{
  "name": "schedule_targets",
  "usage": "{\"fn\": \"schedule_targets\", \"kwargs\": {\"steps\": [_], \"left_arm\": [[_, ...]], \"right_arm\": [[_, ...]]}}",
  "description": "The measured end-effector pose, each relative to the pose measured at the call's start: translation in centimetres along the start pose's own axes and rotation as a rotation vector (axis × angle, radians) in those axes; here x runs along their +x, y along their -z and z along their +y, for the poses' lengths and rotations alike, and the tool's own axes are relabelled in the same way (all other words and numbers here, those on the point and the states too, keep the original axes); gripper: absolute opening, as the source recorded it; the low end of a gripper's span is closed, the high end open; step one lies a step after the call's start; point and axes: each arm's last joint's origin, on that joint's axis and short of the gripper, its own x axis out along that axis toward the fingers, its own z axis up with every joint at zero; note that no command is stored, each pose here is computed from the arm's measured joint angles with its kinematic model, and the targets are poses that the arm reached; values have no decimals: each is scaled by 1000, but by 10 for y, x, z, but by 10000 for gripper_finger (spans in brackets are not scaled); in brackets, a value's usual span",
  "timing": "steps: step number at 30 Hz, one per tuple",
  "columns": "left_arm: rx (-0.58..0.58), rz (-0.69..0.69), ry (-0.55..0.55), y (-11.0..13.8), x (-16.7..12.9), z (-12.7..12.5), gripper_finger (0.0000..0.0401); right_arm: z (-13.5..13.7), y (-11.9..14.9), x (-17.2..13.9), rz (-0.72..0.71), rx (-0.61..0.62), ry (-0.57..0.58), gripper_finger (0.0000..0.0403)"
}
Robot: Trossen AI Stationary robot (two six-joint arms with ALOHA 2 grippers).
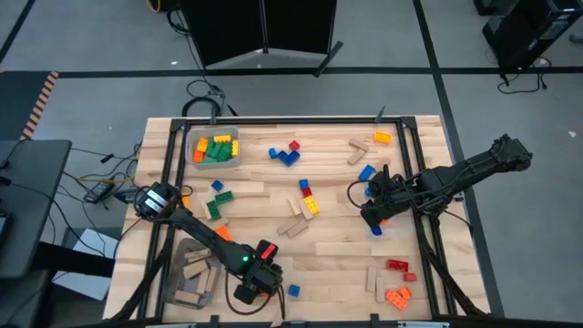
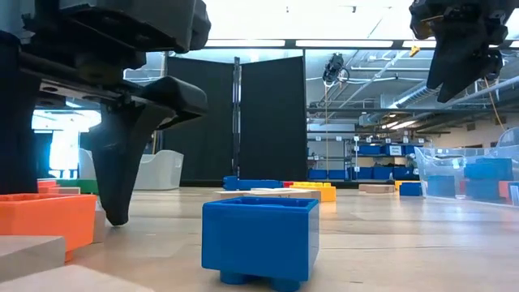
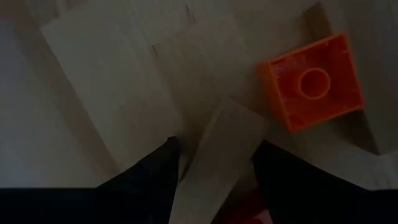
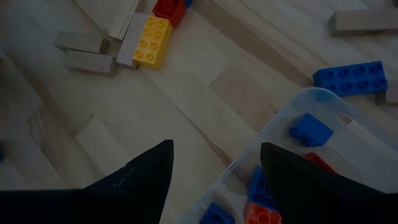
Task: Sort blocks by size
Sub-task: Put the brown block into the black bin
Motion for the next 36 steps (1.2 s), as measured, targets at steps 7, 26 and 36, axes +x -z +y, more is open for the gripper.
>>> {"fn": "schedule_targets", "kwargs": {"steps": [7, 26, 36], "left_arm": [[6, 6, -14, 0, 0, 1, 165], [-622, 4, -38, 8, -69, 32, 104], [-939, -14, -160, 59, -154, -4, 104]], "right_arm": [[0, 0, 0, -1, 1, -2, 256], [1, 0, 0, -5, 5, -12, 256], [2, -1, 0, -10, 9, -22, 256]]}}
